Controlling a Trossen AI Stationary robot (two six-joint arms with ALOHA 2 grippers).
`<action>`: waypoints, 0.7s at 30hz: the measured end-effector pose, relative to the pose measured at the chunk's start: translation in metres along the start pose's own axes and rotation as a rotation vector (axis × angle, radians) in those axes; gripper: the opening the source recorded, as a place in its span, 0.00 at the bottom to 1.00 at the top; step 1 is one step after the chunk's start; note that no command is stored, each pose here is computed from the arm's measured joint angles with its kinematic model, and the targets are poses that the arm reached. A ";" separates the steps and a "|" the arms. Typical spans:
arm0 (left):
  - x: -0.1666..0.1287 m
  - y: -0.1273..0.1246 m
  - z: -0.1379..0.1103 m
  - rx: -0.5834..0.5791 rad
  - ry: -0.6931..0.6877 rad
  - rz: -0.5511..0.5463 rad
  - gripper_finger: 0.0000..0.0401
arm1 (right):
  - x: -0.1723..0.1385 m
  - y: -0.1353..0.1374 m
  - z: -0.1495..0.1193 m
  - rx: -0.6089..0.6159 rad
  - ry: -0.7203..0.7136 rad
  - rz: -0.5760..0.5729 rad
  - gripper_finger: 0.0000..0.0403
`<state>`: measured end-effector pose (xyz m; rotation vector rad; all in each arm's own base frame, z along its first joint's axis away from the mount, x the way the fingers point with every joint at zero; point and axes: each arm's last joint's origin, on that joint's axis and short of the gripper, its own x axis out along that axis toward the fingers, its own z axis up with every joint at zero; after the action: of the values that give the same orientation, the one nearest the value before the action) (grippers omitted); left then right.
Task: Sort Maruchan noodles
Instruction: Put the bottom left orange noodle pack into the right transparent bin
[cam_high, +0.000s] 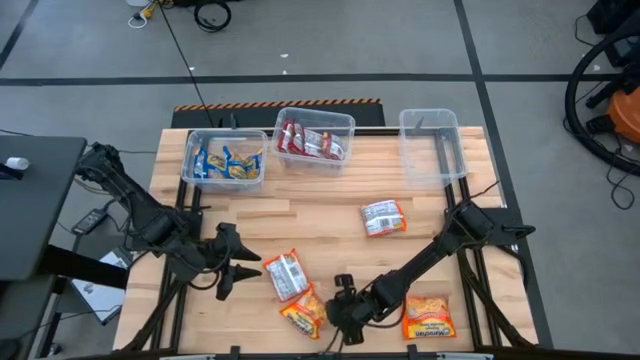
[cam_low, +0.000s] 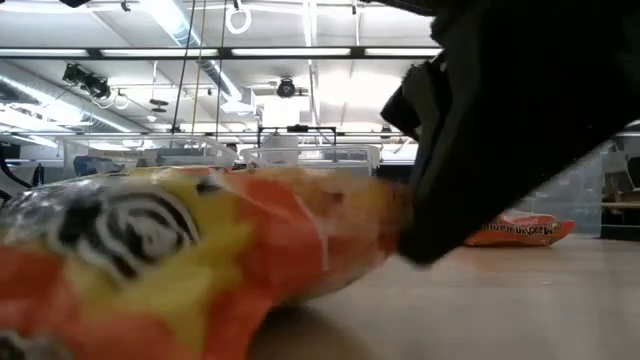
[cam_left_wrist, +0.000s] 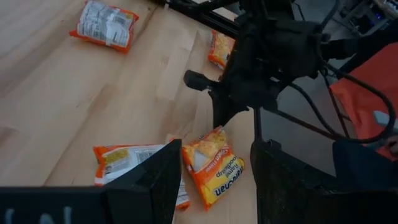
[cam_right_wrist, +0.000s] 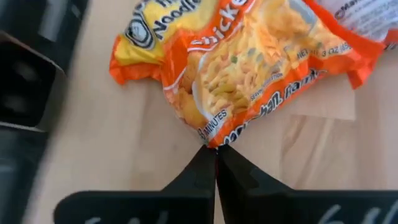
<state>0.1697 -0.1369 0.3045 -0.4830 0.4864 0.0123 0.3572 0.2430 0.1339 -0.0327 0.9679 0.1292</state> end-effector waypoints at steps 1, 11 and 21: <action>0.000 0.000 0.000 0.000 0.000 0.000 0.48 | -0.003 -0.002 0.003 0.036 0.006 0.025 0.02; 0.000 0.000 0.006 0.012 -0.132 0.070 0.49 | -0.086 -0.046 0.039 0.560 0.084 0.184 0.02; 0.036 -0.006 0.014 0.125 -0.232 0.123 0.67 | -0.156 -0.096 0.056 0.853 0.018 0.193 0.01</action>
<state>0.2090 -0.1394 0.3016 -0.3235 0.2868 0.1533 0.3272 0.1373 0.2911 0.8450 0.9789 -0.1146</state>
